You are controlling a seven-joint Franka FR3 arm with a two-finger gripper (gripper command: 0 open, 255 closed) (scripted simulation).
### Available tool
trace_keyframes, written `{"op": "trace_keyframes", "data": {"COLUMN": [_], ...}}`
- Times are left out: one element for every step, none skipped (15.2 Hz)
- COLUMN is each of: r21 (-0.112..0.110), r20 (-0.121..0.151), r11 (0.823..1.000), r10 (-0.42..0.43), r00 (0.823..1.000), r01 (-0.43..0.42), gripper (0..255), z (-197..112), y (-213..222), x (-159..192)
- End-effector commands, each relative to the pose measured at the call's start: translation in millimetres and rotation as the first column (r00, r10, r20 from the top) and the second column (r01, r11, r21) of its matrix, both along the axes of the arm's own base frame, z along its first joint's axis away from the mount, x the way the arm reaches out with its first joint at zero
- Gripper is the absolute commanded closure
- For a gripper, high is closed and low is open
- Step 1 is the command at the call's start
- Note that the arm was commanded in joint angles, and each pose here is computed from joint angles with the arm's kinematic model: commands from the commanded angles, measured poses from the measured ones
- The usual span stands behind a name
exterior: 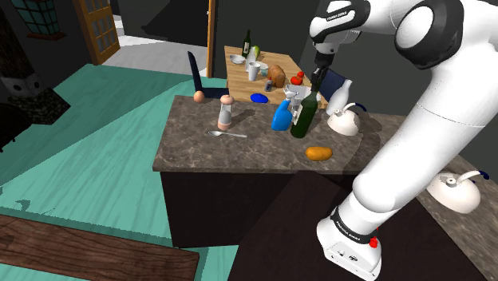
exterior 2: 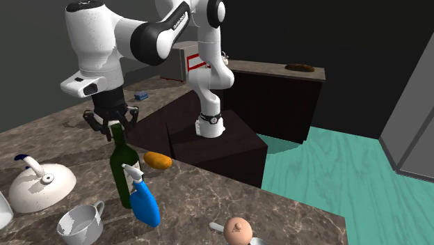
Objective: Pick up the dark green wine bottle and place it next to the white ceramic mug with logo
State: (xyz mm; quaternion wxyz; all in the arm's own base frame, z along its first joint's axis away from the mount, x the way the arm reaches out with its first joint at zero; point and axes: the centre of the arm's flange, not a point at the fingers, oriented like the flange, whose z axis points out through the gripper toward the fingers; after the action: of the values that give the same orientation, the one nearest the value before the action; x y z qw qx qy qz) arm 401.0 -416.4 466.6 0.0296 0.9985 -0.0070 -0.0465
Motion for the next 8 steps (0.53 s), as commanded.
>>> {"op": "trace_keyframes", "data": {"r21": [0.000, 0.000, 0.000, 0.000, 0.000, 0.000, 0.000, 0.000], "r20": [0.000, 0.000, 0.000, 0.000, 0.000, 0.000, 0.000, 0.000], "r11": [1.000, 1.000, 1.000, 1.000, 1.000, 1.000, 1.000, 1.000], "r10": [0.000, 0.000, 0.000, 0.000, 0.000, 0.000, 0.000, 0.000], "r00": [1.000, 1.000, 1.000, 1.000, 1.000, 1.000, 1.000, 1.000], "r01": [0.000, 0.000, 0.000, 0.000, 0.000, 0.000, 0.000, 0.000], "gripper": [0, 0, 0, 0, 0, 0, 0, 0], "z": [0, 0, 0, 0, 0, 0, 13, 26], "y": [0, 0, 0, 0, 0, 0, 1, 2], "x": [0, 0, 0, 0, 0, 0, 1, 2]}}
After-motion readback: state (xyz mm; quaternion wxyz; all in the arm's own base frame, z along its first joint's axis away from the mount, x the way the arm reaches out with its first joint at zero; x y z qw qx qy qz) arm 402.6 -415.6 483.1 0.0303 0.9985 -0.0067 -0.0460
